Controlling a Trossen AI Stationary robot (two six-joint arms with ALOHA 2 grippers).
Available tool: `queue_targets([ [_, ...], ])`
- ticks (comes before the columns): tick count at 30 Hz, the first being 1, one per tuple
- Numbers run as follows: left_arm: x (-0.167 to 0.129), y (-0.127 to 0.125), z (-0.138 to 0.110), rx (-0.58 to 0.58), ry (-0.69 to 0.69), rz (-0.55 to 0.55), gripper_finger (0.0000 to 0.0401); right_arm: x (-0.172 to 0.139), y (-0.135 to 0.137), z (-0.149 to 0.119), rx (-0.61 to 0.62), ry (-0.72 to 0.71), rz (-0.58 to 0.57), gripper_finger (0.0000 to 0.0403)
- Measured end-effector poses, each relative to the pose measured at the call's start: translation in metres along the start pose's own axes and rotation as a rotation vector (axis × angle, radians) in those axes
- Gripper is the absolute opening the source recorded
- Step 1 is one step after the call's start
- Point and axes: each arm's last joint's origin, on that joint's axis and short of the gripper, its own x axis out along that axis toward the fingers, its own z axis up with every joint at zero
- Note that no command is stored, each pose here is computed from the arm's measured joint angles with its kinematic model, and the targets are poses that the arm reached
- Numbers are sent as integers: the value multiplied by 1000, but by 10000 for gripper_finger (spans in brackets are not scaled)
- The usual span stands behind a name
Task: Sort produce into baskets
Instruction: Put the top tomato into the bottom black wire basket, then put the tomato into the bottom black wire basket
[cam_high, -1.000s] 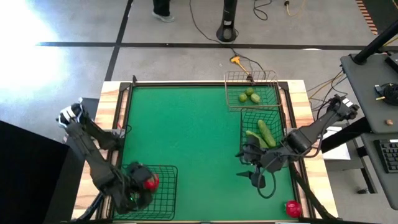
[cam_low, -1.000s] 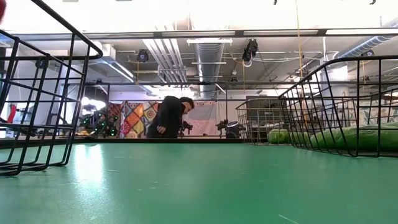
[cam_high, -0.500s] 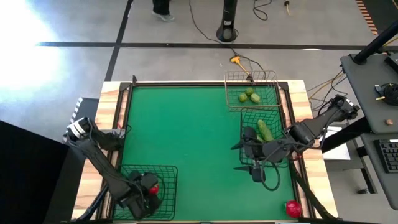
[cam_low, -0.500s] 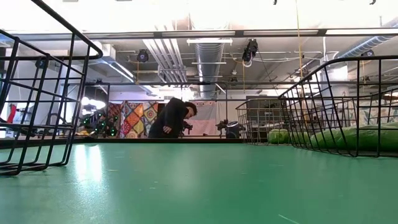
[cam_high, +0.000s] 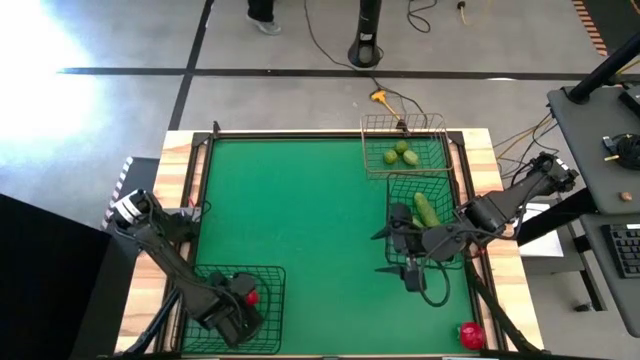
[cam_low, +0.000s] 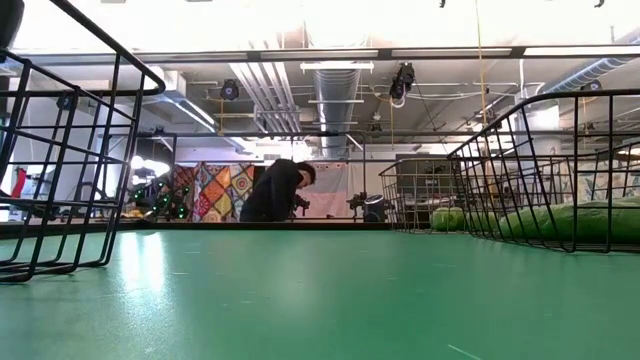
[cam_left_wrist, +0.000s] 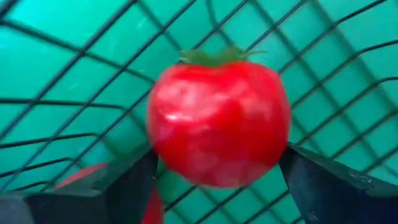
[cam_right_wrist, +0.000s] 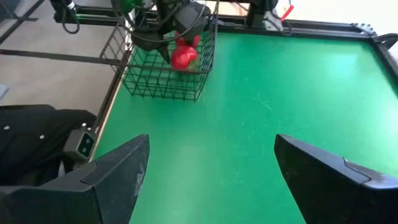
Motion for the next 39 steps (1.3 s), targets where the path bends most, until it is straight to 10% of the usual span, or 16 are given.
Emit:
queue_targets([
  [7, -6, 7, 2, 63, 2, 95, 329, 0, 0, 1, -10, -11, -17, 338],
  [14, -80, -2, 12, 174, -37, 155, 337, -4, 1, 11, 1, -77, -2, 338],
  [21, -138, -14, 37, 238, -537, 33, 337, -4, 5, 10, -6, -91, 14, 338],
  [32, -112, -29, 127, 455, -686, 182, 326, 27, 78, -36, 206, 113, 136, 338],
  [39, -86, -45, 197, 622, -824, 104, 322, 50, 130, -86, 649, 505, 136, 338],
])
